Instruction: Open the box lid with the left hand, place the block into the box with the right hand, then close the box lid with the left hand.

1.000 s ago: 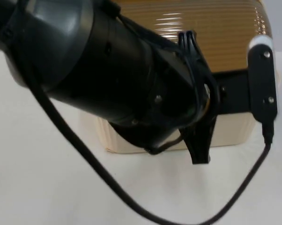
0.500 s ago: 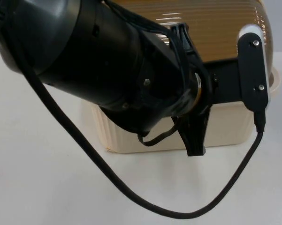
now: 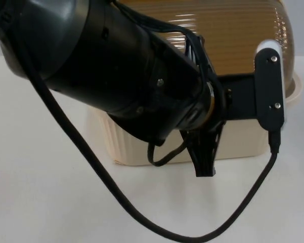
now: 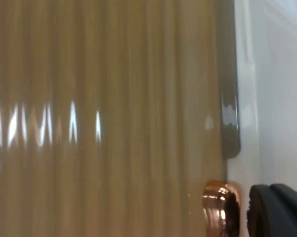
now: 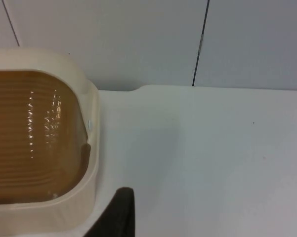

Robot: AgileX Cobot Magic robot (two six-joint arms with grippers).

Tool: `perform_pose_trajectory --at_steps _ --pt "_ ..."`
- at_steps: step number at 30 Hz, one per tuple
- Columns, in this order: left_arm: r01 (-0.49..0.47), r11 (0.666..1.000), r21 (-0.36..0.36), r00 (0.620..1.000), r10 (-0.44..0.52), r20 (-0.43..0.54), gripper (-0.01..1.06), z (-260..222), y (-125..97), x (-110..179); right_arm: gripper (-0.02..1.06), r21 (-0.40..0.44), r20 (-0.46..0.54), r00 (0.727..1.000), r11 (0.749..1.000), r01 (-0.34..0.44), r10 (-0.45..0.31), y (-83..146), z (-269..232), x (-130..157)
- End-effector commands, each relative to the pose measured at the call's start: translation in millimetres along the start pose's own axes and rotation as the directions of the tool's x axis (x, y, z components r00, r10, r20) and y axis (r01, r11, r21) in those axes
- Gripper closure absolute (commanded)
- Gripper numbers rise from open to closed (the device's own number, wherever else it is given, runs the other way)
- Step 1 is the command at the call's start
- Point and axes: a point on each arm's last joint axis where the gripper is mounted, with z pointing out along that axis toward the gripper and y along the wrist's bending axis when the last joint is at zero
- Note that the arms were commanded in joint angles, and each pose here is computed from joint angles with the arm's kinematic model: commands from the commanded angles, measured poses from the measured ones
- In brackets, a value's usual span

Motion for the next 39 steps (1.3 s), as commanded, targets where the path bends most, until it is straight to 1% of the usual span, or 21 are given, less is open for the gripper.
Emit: perform_pose_trajectory --at_steps 1,7,11,15,22,24,26,29,31,33,37,38,39 --pt "0.022 1.0 -0.002 1.0 -0.022 -0.014 1.05 0 1 2 0.0 0.004 0.025 1.0 1.0 0.011 -0.011 -1 -2 -3" --pt "0.012 1.0 -0.028 0.999 -0.013 -0.037 1.05 1 4 5 0.0 0.004 0.025 1.0 1.0 0.011 -0.011 -1 -2 -3" --pt "-0.033 0.997 -0.077 0.998 0.029 -0.057 1.05 0 9 7 0.0 0.004 0.023 1.0 1.0 0.011 -0.011 -1 -2 -3" --pt "-0.034 0.995 -0.099 0.997 0.026 -0.08 1.05 0 11 9 0.0 0.004 0.023 1.0 1.0 0.011 -0.011 -1 -2 -3" --pt "-0.034 0.993 -0.112 0.995 0.024 -0.093 1.05 0 12 10 0.0 0.004 0.023 1.0 1.0 0.011 -0.011 -1 -2 -3" --pt "-0.058 0.991 -0.119 0.995 0.047 -0.086 1.05 0 13 9 0.0 0.004 0.023 1.0 1.0 0.011 -0.011 -1 -2 -3" --pt "-0.099 0.985 -0.144 0.993 0.087 -0.085 1.05 -1 15 8 0.0 0.004 0.023 1.0 1.0 0.011 -0.011 -1 -2 -3" --pt "-0.105 0.982 -0.159 0.991 0.09 -0.096 1.05 -1 17 9 0.0 0.004 0.023 1.0 1.0 0.011 -0.011 -1 -2 -3" --pt "-0.095 0.978 -0.188 0.992 0.076 -0.102 1.05 -1 24 7 0.0 0.004 0.023 1.0 1.0 0.011 -0.011 -1 -2 -3" --pt "-0.088 0.977 -0.195 0.992 0.07 -0.102 1.05 -1 27 7 0.0 0.004 0.023 1.0 1.0 0.011 -0.011 -1 -2 -3" --pt "-0.046 0.967 -0.251 0.995 0.023 -0.094 1.05 1 53 6 0.0 0.003 0.023 1.0 1.0 0.009 -0.009 -1 -2 -3" --pt "-0.046 0.967 -0.251 0.995 0.023 -0.094 1.05 1 53 6 0.0 0.003 0.023 1.0 1.0 0.009 -0.009 -1 -2 -3" --pt "-0.032 0.963 -0.267 0.996 0.008 -0.091 1.05 1 60 6 0.0 0.003 0.023 1.0 1.0 0.008 -0.008 -1 -2 -3"
